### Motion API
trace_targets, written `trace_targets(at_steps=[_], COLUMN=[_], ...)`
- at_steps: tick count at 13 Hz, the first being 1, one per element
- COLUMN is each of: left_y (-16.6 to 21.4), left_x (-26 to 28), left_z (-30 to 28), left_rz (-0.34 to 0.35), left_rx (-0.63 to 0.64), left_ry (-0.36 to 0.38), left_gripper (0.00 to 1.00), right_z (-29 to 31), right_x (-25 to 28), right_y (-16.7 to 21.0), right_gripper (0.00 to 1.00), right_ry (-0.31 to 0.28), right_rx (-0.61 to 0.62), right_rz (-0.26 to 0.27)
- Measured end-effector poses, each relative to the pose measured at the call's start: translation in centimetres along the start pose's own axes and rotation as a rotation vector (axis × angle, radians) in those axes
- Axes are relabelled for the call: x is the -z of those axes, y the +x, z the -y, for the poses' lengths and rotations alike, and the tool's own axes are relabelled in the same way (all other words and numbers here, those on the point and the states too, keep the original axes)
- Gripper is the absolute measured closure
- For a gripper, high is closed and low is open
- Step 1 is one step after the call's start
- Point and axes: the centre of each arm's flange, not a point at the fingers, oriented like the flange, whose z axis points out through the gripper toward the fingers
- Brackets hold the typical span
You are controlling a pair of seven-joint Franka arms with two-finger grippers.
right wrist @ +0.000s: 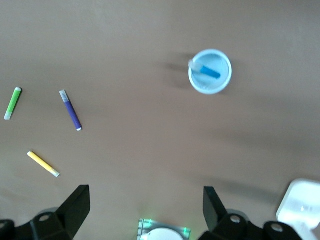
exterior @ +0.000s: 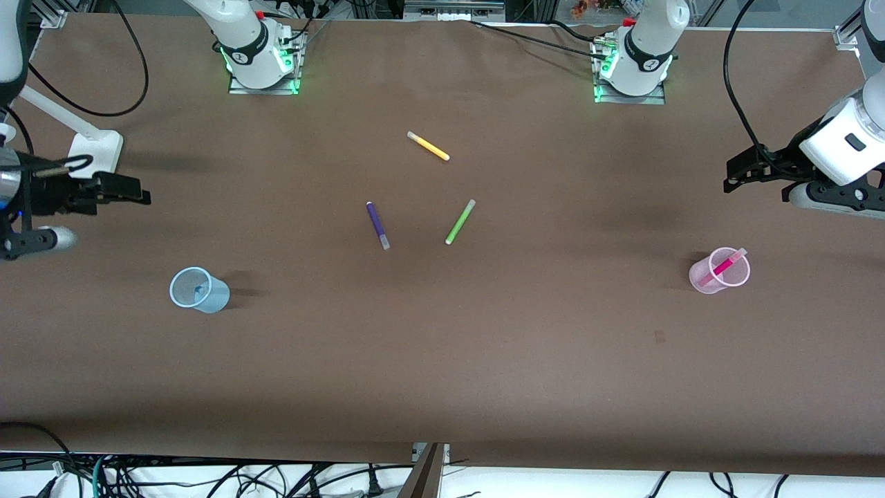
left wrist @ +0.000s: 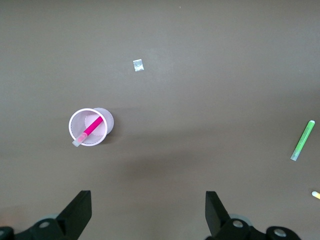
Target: Place pink and blue markers in matching cups
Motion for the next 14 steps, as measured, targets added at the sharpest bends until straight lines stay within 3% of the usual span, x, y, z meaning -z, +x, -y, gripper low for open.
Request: trace_targets(at_steps=[4, 8, 14], left_y=[-0.1, -0.2, -0.2], left_x=[0.3, 0.3, 0.3], left_z=[0.2, -0.1, -0.1], left_rz=[-0.005, -0.003, -0.002], left_rx=[0.003, -0.002, -0.002], left_ry=[0.001, 0.001, 0.001], left_gripper=[0.00, 0.00, 0.00], right_z=[-1.5, -1.4, -0.8], right_x=[0.4, 1.6, 0.4], right_y=[-5.2, -9.9, -9.4], right_gripper=[0.00, 0.00, 0.00], right_ry=[-0.127, -0.157, -0.159], right_rx=[-0.053, -0.058, -0.049], right_rz=[-0.014, -0.050, -0.034])
